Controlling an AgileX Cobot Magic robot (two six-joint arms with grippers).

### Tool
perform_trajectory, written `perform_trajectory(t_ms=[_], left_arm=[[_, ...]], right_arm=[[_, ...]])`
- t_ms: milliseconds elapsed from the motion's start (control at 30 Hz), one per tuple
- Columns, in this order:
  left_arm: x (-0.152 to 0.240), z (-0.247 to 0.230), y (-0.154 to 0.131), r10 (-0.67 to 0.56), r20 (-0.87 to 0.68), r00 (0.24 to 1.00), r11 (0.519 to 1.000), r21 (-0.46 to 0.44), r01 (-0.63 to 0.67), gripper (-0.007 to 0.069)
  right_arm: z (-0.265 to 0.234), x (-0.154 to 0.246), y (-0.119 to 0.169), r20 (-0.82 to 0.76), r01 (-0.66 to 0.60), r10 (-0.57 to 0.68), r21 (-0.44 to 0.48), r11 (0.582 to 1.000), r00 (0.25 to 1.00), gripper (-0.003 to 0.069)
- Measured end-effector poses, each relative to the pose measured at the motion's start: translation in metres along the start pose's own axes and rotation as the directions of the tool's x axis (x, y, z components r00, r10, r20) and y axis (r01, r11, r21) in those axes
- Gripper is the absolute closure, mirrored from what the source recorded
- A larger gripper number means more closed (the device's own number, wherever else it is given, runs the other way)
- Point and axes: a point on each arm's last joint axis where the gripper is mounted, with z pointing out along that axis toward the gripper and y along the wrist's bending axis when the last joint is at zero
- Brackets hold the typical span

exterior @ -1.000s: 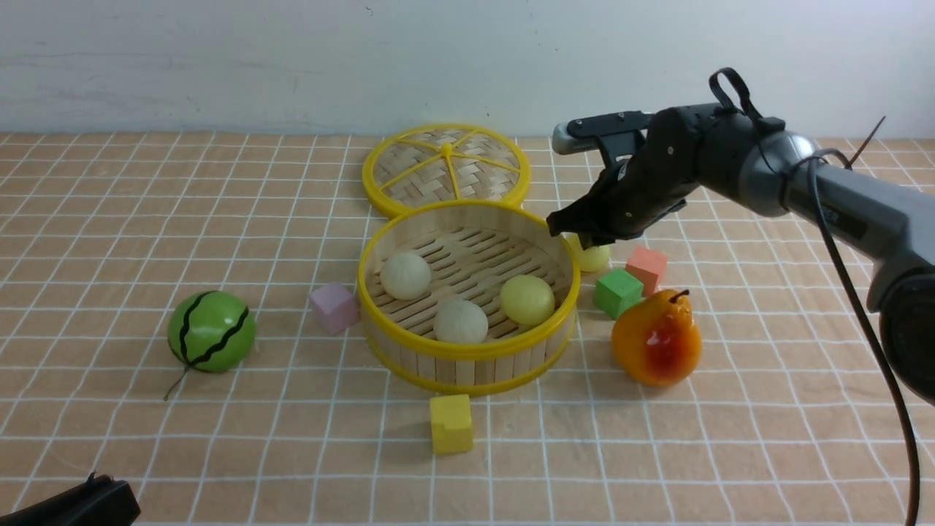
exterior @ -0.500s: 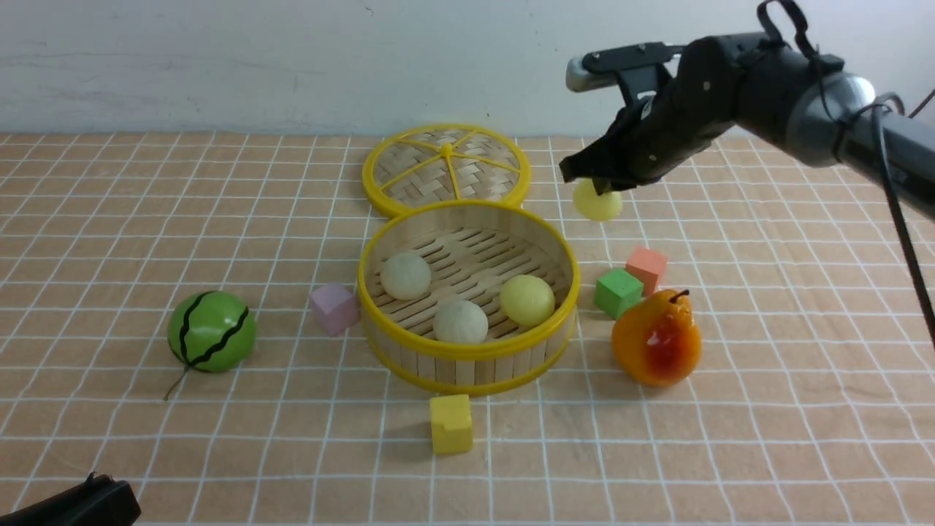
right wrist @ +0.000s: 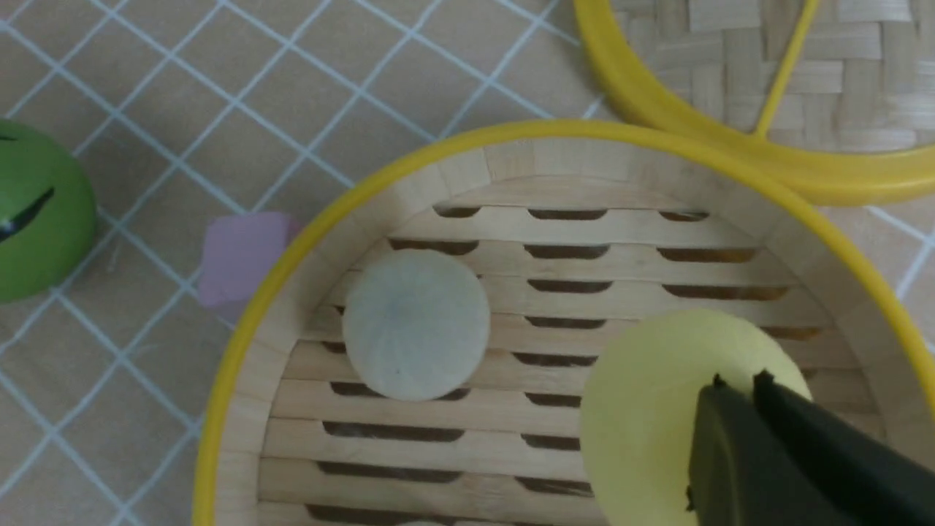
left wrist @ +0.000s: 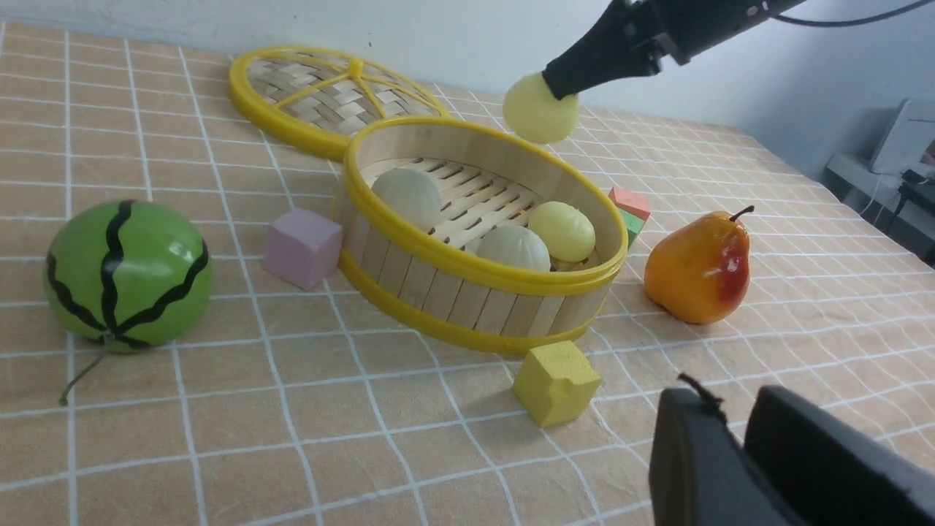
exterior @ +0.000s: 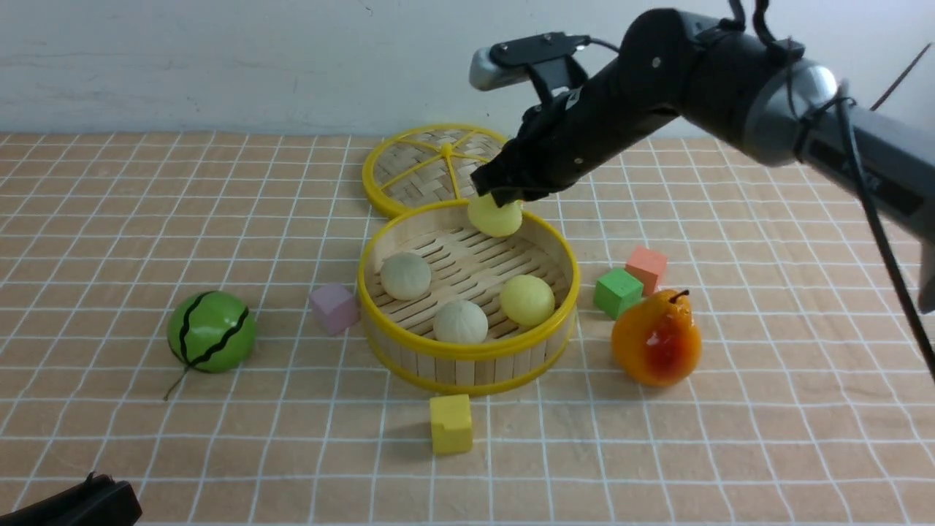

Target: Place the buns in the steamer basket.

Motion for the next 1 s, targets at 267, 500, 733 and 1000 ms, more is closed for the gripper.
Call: perform_trajectory(t_ms=[267, 500, 733, 1000], left_arm=[[0.000, 0.000, 0.000, 0.000, 0.000, 1.000, 1.000, 0.000, 0.000, 0.0515], [0.000, 0.000, 0.000, 0.000, 0.000, 1.000, 1.000, 0.000, 0.000, 0.0514], [0.000, 0.000, 0.000, 0.000, 0.000, 1.000, 1.000, 0.000, 0.000, 0.0505], [0.000, 0.000, 0.000, 0.000, 0.000, 1.000, 1.000, 0.000, 0.000, 0.0498]], right_arm=[[0.053, 0.025, -0.009, -0.012, -0.011, 0.012, 0.027, 1.000, 1.000, 0.0510], [0.044, 0.022, -0.005, -0.029, 0.000, 0.001, 0.016, 1.000, 1.000, 0.0203], [-0.065, -0.007, 0.018, -0.157, -0.026, 0.030, 0.033, 0.999, 0.987, 0.0311], [-0.179, -0.019, 0.041, -0.157, -0.082, 0.093, 0.074, 0.994, 0.983, 0.0673]])
